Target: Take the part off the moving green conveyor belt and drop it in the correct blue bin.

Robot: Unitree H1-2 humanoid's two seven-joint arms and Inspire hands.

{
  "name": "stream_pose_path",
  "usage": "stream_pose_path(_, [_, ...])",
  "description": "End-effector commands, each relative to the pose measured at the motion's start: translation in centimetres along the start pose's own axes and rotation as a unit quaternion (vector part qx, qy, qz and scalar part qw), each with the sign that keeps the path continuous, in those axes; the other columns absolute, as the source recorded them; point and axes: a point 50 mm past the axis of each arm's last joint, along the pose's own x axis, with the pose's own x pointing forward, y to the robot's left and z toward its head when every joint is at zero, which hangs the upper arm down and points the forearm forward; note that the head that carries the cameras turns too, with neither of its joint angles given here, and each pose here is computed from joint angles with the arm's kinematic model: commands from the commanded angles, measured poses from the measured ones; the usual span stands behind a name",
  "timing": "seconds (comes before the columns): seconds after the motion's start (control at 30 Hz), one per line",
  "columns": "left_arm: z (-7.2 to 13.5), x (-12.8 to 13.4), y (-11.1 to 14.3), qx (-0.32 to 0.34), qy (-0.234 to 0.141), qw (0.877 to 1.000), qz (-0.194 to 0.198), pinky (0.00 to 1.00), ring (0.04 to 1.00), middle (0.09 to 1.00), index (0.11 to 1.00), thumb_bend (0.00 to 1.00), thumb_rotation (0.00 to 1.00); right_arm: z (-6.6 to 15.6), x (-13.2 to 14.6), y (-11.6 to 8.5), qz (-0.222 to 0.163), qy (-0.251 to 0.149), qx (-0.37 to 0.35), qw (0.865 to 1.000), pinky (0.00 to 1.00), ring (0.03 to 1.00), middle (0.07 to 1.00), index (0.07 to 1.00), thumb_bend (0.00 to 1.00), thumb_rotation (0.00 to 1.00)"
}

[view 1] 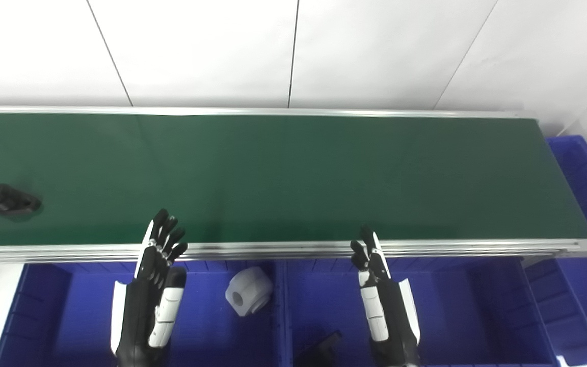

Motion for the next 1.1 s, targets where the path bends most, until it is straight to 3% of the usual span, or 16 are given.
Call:
stream_pose_path(0.0, [0.7, 0.1, -0.2, -0.004, -0.014, 1.0, 0.009, 0.86, 0.897, 0.934, 0.957, 0.54, 0.89, 1.2, -0.2, 0.5, 0.004, -0.035, 0.015, 0.999, 0.94, 0.954, 0.995, 0.987, 0.73, 1.0])
stream_pose_path(0.43, [0.9, 0.2, -1.3, 0.0, -0.016, 1.0, 0.007, 0.82, 0.878, 0.916, 0.935, 0.52, 0.88, 1.4, -0.2, -0.5, 0.003, -0.035, 0.006, 0.999, 0.92, 0.945, 0.987, 0.979, 0.72, 1.0])
stream_pose_path(1.07, [1.1, 0.3, -0.4, 0.001, -0.019, 1.0, 0.007, 0.83, 0.877, 0.91, 0.937, 0.49, 0.9, 1.4, -0.1, 0.6, 0.008, -0.031, 0.002, 0.999, 0.92, 0.935, 0.985, 0.968, 0.71, 1.0])
